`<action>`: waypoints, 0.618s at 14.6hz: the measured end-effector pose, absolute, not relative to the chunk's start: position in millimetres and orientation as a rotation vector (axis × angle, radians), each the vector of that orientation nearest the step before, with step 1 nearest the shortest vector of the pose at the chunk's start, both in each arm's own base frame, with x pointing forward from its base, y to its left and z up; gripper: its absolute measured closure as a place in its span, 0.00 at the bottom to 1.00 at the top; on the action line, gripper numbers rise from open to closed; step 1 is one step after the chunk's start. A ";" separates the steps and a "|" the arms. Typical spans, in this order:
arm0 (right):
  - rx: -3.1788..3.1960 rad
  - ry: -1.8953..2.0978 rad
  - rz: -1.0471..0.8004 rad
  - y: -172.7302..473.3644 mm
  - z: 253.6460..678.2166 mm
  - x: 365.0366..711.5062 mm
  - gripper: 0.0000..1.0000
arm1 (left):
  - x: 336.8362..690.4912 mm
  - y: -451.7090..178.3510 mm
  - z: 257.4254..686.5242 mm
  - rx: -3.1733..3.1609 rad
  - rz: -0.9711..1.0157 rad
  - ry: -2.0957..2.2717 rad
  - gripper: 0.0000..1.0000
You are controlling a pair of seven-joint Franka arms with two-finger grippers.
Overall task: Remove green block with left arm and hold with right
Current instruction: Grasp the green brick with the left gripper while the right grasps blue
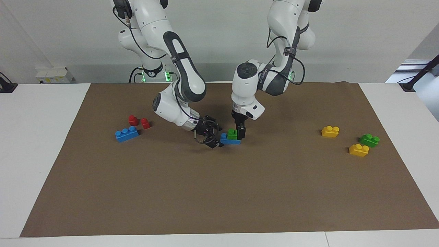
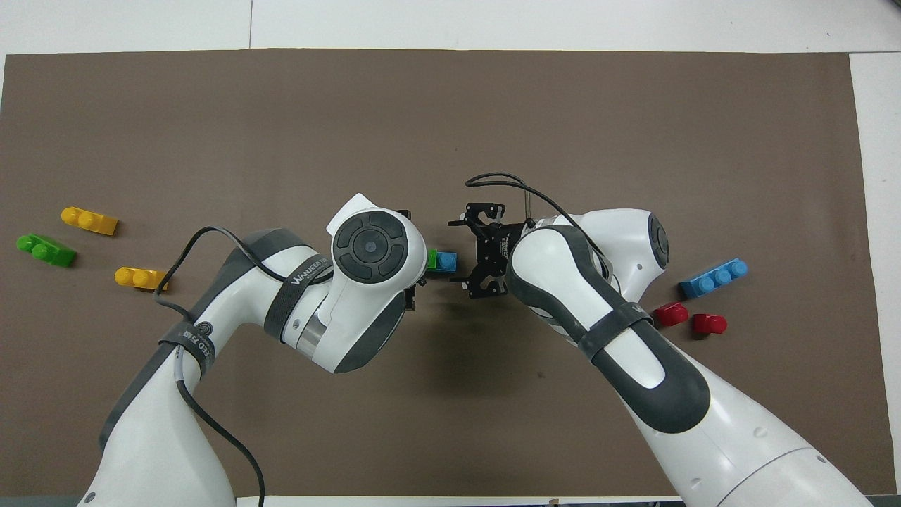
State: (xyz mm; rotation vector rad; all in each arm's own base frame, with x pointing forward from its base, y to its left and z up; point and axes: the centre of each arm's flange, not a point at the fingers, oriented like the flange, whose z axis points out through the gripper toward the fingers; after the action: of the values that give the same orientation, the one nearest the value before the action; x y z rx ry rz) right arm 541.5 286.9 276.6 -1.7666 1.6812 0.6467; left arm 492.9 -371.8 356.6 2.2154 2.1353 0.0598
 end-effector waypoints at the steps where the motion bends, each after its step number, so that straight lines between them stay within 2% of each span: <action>1: -1.772 1.684 0.652 289.0 274.1 538.5 0.00 | 493.6 -372.1 353.4 2.215 0.064 2.136 0.00; 9: -1.738 1.750 0.611 295.8 252.2 530.1 0.00 | 495.0 -373.1 350.2 2.207 0.067 2.134 0.00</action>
State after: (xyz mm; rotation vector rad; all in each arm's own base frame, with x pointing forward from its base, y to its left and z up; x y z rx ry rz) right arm 530.1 295.8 252.2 -1.7378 1.7505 0.6110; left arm 495.0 -373.1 350.2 2.2068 2.1343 0.0666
